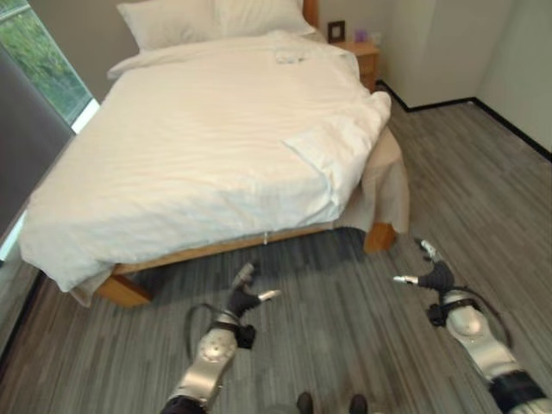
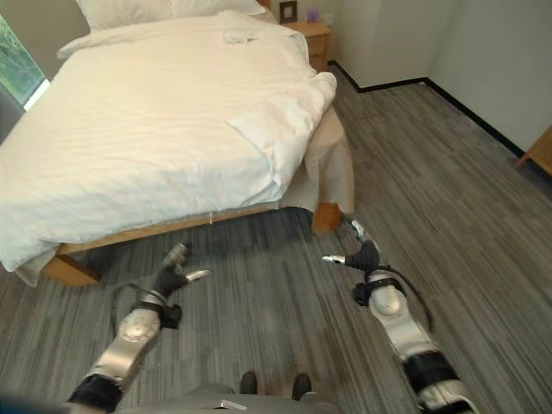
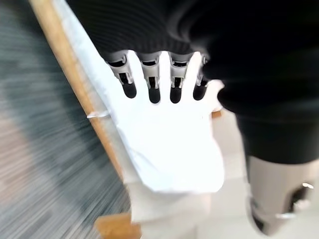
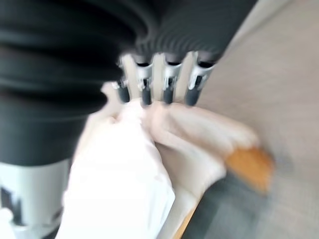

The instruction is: Making the bed.

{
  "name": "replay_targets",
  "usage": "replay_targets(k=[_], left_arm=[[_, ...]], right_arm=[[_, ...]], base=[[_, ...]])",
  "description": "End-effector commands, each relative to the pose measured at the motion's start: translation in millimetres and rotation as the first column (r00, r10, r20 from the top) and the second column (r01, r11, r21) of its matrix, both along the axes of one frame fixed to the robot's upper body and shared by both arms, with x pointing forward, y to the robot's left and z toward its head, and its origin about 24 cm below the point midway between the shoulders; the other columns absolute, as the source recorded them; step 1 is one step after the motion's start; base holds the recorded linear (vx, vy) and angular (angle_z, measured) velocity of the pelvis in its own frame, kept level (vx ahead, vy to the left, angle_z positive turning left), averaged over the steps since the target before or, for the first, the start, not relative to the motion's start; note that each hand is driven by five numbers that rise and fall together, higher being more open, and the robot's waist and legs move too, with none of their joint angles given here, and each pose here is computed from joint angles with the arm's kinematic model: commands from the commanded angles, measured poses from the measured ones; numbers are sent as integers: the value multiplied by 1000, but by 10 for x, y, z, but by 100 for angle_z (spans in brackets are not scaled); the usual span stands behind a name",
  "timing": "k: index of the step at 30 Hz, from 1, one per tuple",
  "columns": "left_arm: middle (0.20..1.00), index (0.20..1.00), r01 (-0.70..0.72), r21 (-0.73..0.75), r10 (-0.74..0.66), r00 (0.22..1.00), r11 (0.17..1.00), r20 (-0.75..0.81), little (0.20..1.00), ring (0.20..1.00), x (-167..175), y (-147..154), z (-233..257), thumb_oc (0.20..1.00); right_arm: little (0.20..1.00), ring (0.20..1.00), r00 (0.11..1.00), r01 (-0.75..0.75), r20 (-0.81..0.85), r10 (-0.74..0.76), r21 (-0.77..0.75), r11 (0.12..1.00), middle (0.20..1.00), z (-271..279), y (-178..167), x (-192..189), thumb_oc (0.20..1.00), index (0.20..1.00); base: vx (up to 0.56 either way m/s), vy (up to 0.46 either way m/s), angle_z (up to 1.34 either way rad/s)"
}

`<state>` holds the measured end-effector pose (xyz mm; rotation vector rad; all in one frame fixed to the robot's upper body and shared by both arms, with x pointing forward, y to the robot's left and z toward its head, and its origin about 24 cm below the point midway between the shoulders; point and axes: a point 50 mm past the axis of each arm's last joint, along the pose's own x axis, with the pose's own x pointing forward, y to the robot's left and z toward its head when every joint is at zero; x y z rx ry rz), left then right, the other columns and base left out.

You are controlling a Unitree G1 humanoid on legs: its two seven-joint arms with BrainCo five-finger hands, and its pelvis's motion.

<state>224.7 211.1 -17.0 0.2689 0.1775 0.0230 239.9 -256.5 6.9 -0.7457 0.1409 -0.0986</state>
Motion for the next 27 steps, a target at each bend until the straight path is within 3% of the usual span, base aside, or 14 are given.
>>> replay_targets(k=[1,13,17,27], left_arm=[[1000,1000,27,-3,-27,1000,1000,-6,1000,1000,47,54,-1,1000],[1000,1000,1,-97,10,993,995,115,1000,1000,80,41,286,1000],[1000,1000,32,-97,-20,993,995,115,1000,1000,99,-6,304,1000],[1000,1000,-38,-144,52,994,989,95,1000,1000,118,-22,244,1000]], right_arm=[[1000,1000,999,6,-54,-9,-59,998,1000,-122,-49,8,1000,1000],[1000,1000,990,-97,98,105,-77,992,1000,230,257,44,1000,1000],[1000,1000,987,-125,101,128,-43,991,1000,211,381,-4,1000,1000],[1000,1000,983,-136,112,142,-61,989,1000,233,394,65,1000,1000]], base=[[6,-4,-8],[33,34,-14],[332,-93,-10],[352,-216,17]])
